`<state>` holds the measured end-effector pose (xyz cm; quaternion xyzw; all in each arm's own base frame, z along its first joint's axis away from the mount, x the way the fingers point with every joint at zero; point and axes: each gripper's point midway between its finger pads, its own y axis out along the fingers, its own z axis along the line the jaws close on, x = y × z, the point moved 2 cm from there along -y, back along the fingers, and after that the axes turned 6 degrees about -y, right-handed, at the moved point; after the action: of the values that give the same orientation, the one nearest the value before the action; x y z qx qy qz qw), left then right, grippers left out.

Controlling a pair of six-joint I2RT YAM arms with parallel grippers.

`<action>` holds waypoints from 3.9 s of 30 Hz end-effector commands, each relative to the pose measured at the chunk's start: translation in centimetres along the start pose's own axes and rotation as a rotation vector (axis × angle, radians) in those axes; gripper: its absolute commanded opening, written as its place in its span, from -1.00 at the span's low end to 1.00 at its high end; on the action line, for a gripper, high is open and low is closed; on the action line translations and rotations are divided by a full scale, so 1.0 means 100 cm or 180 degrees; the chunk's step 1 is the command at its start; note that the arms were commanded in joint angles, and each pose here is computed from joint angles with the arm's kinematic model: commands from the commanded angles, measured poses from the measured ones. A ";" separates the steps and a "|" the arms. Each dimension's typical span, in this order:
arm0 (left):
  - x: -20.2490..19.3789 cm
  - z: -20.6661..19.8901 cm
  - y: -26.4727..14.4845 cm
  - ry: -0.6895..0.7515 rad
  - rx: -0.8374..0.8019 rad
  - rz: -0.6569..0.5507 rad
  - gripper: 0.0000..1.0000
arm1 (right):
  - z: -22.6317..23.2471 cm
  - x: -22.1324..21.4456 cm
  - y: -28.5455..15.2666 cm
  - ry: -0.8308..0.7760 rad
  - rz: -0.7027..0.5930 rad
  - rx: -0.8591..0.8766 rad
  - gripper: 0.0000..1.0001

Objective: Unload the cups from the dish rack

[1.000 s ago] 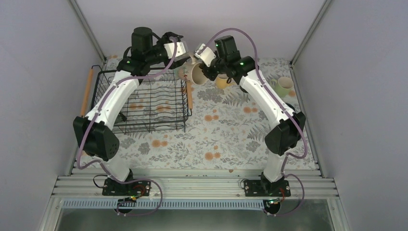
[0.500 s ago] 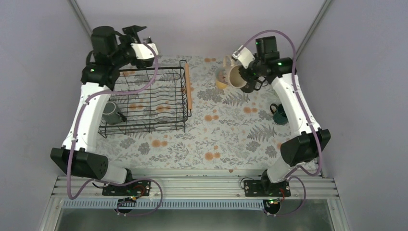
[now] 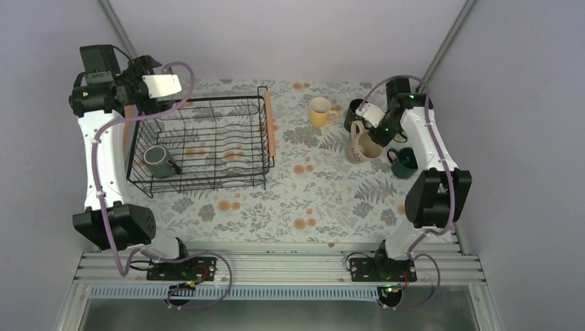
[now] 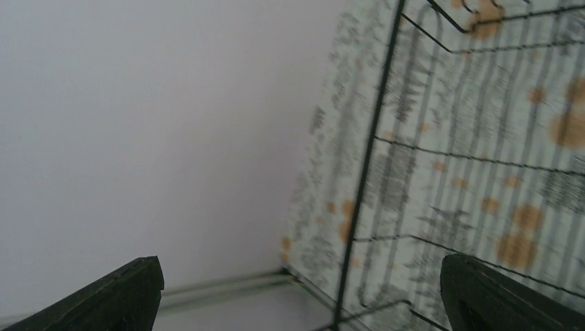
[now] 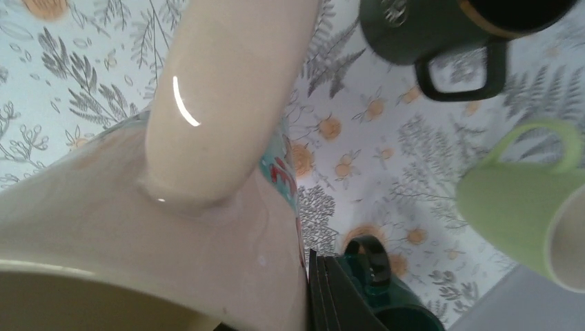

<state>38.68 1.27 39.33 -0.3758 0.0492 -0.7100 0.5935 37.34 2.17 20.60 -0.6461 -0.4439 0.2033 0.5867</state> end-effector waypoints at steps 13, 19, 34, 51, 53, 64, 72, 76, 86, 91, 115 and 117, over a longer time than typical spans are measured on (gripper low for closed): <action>-0.050 -0.089 -0.003 -0.0010 -0.1249 0.0177 1.00 | -0.007 -0.016 0.064 0.0000 0.0525 0.0273 -0.92; -0.072 -0.111 0.001 0.0257 -0.1514 0.0413 1.00 | -0.009 -0.016 0.062 -0.0036 0.0538 0.0278 -0.58; -0.101 -0.177 0.004 0.1319 -0.2075 0.0397 0.83 | -0.022 0.022 -0.031 -0.0133 -0.0094 -0.0073 0.21; -0.144 -0.191 0.052 0.1795 -0.2457 0.0822 0.24 | 0.001 0.046 -0.066 -0.0261 -0.0357 -0.0216 0.23; -0.145 -0.191 0.058 0.1794 -0.2449 0.0828 0.25 | 0.002 0.047 -0.066 -0.0265 -0.0371 -0.0192 0.23; -0.166 -0.215 0.075 0.1834 -0.2817 0.1066 0.24 | 0.002 0.053 -0.063 -0.0267 -0.0377 -0.0181 0.26; -0.178 -0.239 0.087 0.1840 -0.3017 0.1215 0.05 | 0.003 0.063 -0.069 -0.0229 -0.0470 -0.0185 0.32; -0.180 -0.246 0.089 0.1847 -0.3070 0.1233 -0.16 | 0.006 0.066 -0.069 -0.0232 -0.0490 -0.0165 0.32; -0.187 -0.260 0.093 0.1694 -0.3366 0.1545 -0.93 | 0.010 0.076 -0.075 -0.0229 -0.0571 -0.0201 0.32; -0.155 -0.249 0.103 0.1588 -0.3198 0.1258 -0.95 | 0.010 0.091 -0.084 -0.0193 -0.0852 -0.0232 0.38; 0.155 -0.091 0.062 0.0808 -0.1331 -0.1329 -0.95 | 0.102 0.206 -0.152 -0.0877 -0.3077 0.1667 1.00; 0.175 -0.084 0.049 0.0795 -0.1221 -0.1650 -0.95 | 0.105 0.210 -0.155 -0.0897 -0.3147 0.1783 1.00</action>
<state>39.39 -15.70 31.56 -0.4136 0.2637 -0.7865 0.3752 36.06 22.15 35.13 -0.2452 -0.6673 0.1058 0.6952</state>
